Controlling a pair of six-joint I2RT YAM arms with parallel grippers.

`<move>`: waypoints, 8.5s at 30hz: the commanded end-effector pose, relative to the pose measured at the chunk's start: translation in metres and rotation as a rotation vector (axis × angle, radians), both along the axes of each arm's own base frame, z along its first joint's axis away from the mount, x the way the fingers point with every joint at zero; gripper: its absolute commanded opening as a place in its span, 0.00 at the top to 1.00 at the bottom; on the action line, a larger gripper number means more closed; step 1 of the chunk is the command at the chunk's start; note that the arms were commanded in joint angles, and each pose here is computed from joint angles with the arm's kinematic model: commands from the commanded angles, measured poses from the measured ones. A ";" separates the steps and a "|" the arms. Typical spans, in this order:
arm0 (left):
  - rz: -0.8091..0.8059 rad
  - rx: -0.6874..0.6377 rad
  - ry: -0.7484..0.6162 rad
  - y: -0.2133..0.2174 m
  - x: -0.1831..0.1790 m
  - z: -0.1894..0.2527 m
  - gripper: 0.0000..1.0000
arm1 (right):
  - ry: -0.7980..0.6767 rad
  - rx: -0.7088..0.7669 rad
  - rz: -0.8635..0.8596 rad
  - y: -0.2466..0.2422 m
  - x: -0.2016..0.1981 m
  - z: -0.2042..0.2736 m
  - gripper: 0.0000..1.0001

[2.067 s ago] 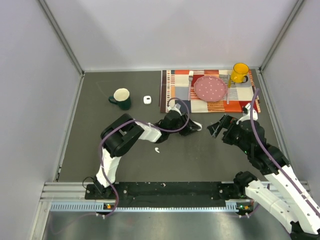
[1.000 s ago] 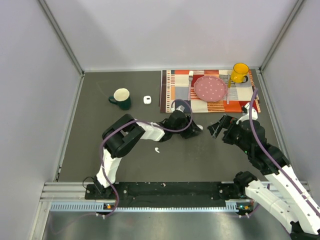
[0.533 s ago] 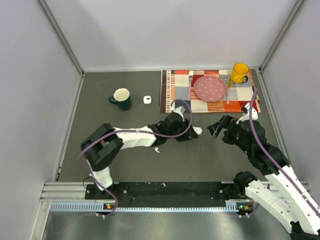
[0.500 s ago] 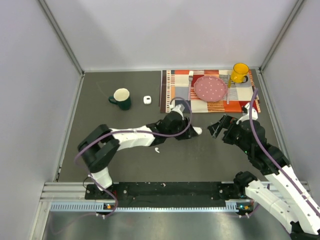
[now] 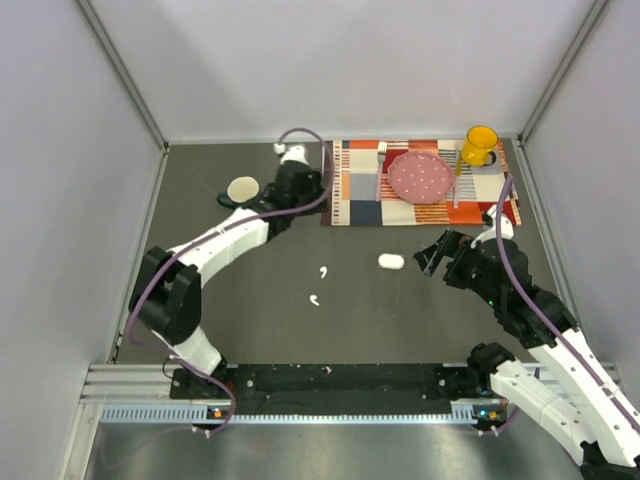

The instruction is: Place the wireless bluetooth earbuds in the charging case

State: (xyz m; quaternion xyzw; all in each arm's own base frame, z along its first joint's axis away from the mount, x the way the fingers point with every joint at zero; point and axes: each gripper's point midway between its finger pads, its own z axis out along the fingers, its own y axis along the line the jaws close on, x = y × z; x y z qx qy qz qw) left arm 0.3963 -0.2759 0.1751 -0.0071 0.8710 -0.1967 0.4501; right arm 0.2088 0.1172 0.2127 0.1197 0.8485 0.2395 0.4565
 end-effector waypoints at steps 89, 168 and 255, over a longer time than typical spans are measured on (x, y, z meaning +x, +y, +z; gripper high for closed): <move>-0.368 0.073 -0.200 0.056 -0.026 0.026 1.00 | 0.021 0.021 0.042 0.016 0.013 0.016 0.01; -1.093 0.208 -0.846 -0.034 -0.236 0.111 1.00 | 0.014 0.235 0.817 0.185 -0.042 0.066 0.70; -0.855 -0.869 -0.474 -0.014 -0.238 0.201 0.12 | -0.625 0.418 0.970 0.171 -0.066 0.164 0.99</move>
